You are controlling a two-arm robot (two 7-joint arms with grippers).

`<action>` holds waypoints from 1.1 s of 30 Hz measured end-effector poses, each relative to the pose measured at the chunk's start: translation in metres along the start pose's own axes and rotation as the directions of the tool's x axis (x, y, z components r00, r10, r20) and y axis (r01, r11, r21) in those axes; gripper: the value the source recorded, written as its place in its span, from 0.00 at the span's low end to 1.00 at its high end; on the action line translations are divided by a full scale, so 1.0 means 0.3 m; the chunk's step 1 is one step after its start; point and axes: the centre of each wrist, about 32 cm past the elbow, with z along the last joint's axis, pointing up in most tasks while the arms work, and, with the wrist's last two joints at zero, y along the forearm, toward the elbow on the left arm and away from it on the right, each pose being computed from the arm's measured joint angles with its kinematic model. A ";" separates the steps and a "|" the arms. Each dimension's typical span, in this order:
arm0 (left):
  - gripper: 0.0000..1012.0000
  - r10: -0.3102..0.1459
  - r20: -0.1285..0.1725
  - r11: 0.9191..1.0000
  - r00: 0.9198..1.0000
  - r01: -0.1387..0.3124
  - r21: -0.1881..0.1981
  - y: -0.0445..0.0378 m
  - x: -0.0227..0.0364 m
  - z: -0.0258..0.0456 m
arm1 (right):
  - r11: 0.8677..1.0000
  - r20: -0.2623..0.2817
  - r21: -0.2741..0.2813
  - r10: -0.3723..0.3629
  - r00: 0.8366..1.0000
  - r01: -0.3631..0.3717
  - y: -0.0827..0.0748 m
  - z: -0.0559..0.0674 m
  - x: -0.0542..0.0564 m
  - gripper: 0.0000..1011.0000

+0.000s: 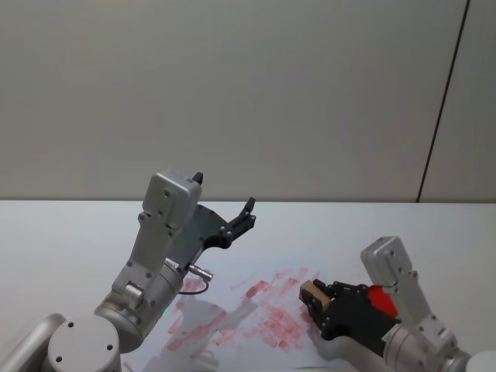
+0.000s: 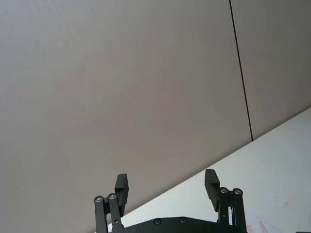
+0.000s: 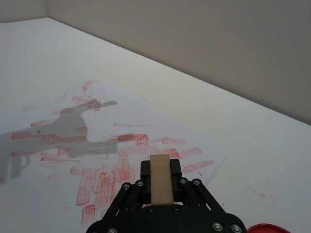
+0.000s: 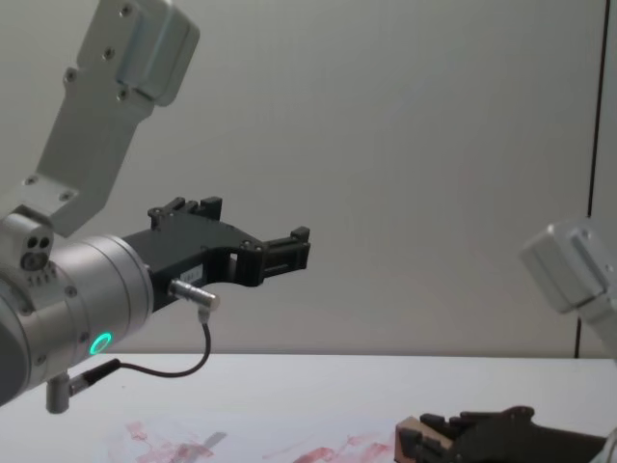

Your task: Use the one hand to pick up the stamp and affix it onto the A4 paper.

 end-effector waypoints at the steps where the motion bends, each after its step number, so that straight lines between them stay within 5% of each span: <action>1: 0.99 0.000 0.000 1.000 1.000 0.000 0.000 0.000 0.000 0.000 | 1.000 0.001 -0.005 0.001 1.000 -0.001 0.002 -0.004 -0.001 0.21; 33: 0.99 0.000 0.000 1.000 1.000 0.000 0.000 0.000 0.000 0.000 | 0.997 -0.002 -0.072 -0.001 1.000 0.001 0.022 -0.034 -0.006 0.21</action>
